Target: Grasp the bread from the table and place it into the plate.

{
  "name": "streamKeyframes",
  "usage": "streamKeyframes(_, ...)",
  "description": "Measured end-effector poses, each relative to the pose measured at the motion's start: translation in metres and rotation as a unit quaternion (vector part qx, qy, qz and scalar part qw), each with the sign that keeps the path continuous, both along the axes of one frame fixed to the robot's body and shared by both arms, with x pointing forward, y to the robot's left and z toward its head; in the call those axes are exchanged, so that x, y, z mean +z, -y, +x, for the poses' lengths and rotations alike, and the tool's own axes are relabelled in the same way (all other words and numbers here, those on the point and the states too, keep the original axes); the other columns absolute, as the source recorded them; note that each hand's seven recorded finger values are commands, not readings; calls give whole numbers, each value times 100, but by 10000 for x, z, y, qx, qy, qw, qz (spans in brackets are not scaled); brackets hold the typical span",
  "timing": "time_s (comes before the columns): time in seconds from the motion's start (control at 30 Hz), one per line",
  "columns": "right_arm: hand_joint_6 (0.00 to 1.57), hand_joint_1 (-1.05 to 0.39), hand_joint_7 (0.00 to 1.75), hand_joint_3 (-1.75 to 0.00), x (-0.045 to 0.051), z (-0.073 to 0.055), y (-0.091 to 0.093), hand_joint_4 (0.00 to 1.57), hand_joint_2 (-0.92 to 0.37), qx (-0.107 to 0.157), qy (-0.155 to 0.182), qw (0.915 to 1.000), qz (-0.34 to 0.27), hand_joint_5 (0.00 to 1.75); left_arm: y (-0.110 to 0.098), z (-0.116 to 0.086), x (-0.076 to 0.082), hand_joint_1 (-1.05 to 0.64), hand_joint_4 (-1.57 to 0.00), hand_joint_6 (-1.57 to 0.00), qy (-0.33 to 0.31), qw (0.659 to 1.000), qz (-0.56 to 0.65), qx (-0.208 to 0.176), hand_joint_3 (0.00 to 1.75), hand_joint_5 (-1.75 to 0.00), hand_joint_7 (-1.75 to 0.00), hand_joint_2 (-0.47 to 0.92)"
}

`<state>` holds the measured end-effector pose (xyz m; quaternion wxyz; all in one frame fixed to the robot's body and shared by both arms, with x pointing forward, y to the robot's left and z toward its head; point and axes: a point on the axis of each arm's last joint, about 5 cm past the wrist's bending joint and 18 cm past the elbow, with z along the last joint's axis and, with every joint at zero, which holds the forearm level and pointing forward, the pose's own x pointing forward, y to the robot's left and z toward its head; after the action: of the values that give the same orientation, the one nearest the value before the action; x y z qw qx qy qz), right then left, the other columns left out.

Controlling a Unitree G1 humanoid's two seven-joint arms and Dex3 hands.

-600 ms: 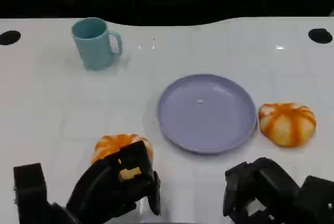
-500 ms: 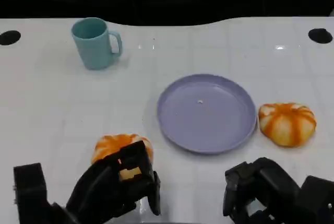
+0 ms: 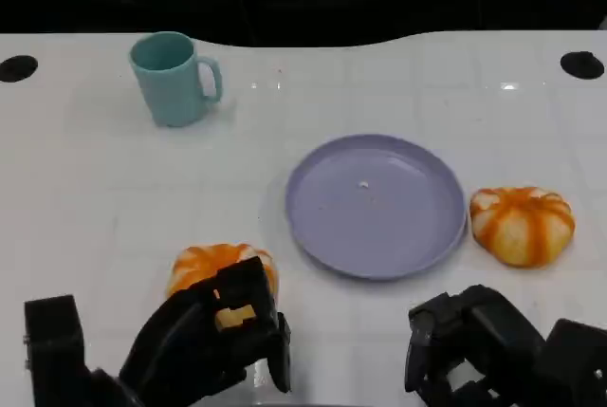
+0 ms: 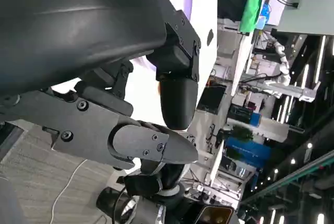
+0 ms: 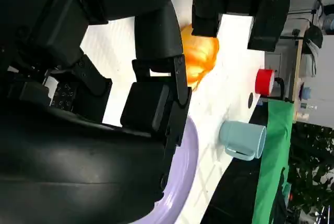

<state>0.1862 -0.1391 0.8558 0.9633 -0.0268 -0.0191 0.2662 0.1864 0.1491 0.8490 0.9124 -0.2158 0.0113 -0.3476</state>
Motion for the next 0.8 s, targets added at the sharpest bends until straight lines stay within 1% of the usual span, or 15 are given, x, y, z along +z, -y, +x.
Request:
streamKeyframes(0.07, 157, -105, 106, -133, 0, 0, 0, 152, -16, 0, 0, 10000, 0, 135, -1, 0, 0, -58, -75, -54, 0, 10000, -1, 3, 18, -175, -169, 92)
streamKeyframes(0.17, 157, -105, 106, -133, 0, 0, -1, 152, -16, 1, -1, 10000, 0, 135, -3, 0, 1, -58, -73, -54, 3, 10000, -5, 12, 17, -175, -161, 92)
streamKeyframes(0.27, 157, -105, 106, -133, 0, 0, -2, 151, -16, 5, -1, 10000, 0, 135, -10, 2, 5, -56, -66, -53, 42, 10000, -21, 47, 17, -175, -150, 92)
streamKeyframes(0.4, 157, -105, 107, -133, 0, -1, -5, 151, -16, 3, -1, 10000, -9, 135, -32, 12, 39, -58, -53, -53, 192, 9997, -15, 131, 20, -174, -130, 92)
streamKeyframes(0.47, 157, -105, 107, -132, 0, -1, -7, 151, -16, 3, -1, 10000, -8, 135, -52, 22, 70, -61, -48, -52, 348, 9991, 75, 237, 26, -169, -115, 92)
streamKeyframes(0.57, 157, -105, 107, -132, -4, 0, -8, 151, -17, 2, -10, 10000, -6, 135, -99, 35, 139, -65, -46, -52, 694, 9957, 418, 453, 27, -156, -94, 92)
streamKeyframes(0.6, 157, -105, 108, -132, -5, 1, -8, 151, -16, 2, -13, 10000, -6, 135, -116, 42, 167, -65, -46, -53, 799, 9941, 541, 499, 26, -154, -89, 92)
streamKeyframes(0.63, 157, -105, 108, -132, -6, 3, -9, 152, -16, 3, -14, 10000, -7, 135, -132, 50, 195, -64, -46, -53, 888, 9924, 652, 541, 26, -141, -76, 92)
streamKeyframes(0.7, 157, -105, 108, -132, -2, 11, -11, 152, -16, 8, -5, 10000, -6, 135, -158, 61, 262, -64, -48, -55, 1071, 9871, 992, 655, 25, -126, -59, 92)
streamKeyframes(0.73, 157, -105, 108, -133, 2, 17, -13, 152, -16, 12, 7, 10000, -6, 134, -173, 67, 298, -62, -47, -54, 1178, 9833, 1187, 714, 25, -115, -46, 92)
streamKeyframes(0.8, 157, -105, 108, -133, 11, 29, -16, 152, -16, 16, 29, 10000, -7, 134, -210, 76, 384, -61, -46, -54, 1408, 9735, 1602, 825, 23, -107, -34, 92)
